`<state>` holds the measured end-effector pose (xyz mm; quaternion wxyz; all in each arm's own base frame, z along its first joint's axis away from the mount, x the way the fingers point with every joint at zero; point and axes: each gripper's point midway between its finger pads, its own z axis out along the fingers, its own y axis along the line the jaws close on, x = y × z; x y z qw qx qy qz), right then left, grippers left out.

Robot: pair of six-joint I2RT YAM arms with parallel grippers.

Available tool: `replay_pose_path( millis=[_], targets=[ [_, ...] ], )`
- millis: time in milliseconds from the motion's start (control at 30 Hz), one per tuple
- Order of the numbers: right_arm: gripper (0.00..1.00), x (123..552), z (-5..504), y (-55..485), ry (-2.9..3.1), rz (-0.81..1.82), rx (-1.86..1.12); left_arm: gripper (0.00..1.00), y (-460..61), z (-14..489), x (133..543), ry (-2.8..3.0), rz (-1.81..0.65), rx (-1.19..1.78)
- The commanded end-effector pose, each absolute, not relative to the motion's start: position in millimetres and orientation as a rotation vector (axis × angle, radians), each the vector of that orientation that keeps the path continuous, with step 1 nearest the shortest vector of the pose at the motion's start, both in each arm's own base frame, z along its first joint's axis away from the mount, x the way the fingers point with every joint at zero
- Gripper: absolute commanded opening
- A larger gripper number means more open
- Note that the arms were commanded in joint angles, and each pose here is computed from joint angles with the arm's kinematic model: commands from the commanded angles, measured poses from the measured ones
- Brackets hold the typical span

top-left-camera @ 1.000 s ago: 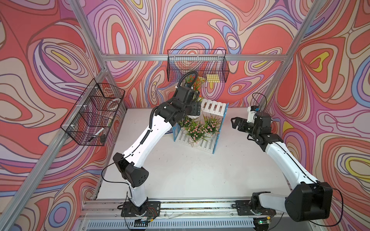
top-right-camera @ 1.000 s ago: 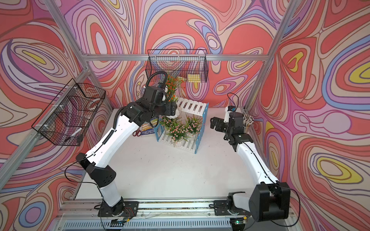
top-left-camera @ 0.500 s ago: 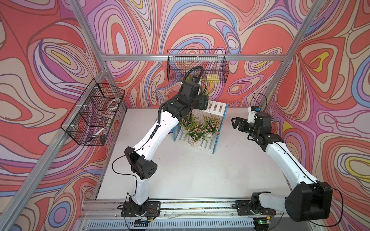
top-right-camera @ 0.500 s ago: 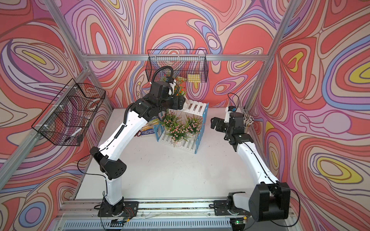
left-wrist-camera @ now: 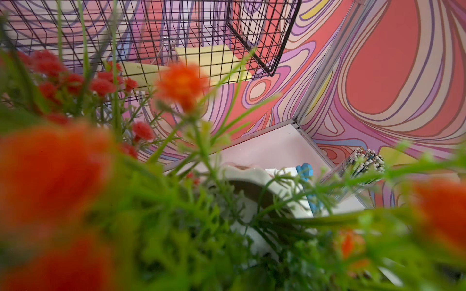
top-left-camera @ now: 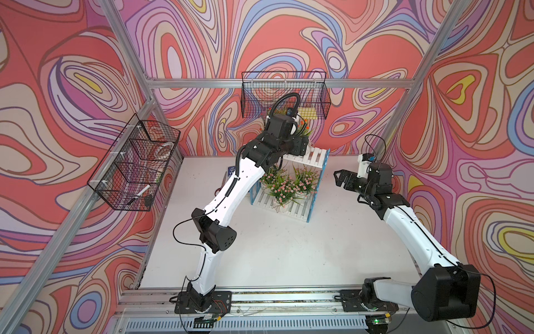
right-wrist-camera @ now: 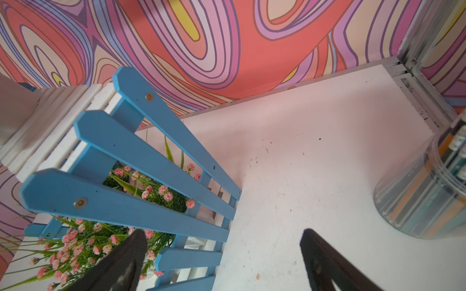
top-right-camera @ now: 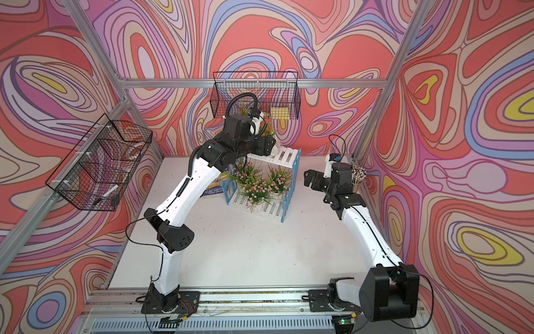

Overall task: Place the baby's breath potted plants on the rack by color
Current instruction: Place the baby's breath potted plant on the rack.

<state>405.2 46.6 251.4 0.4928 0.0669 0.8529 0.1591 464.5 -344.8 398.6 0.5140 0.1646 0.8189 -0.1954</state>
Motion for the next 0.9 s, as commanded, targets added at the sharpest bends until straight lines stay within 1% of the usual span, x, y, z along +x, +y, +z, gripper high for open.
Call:
replay_pose_path(
  millis=[0, 233, 467, 867],
  targets=[
    [0.98, 401.3, 255.0, 45.3, 2.048, 0.394, 0.163, 0.65, -351.0, 421.4, 462.4, 1.889, -0.489, 0.425],
    [0.98, 400.0, 253.7, 46.7, 2.041, 0.404, 0.157, 0.66, -353.8, 405.1, 469.2, 1.917, -0.461, 0.438],
    [0.98, 400.5, 252.4, 47.1, 2.044, 0.406, 0.152, 0.66, -355.1, 401.5, 474.8, 1.912, -0.446, 0.432],
    [0.98, 401.1, 252.5, 48.4, 2.041, 0.412, 0.143, 0.76, -360.9, 396.8, 479.7, 1.906, -0.46, 0.436]
  ],
)
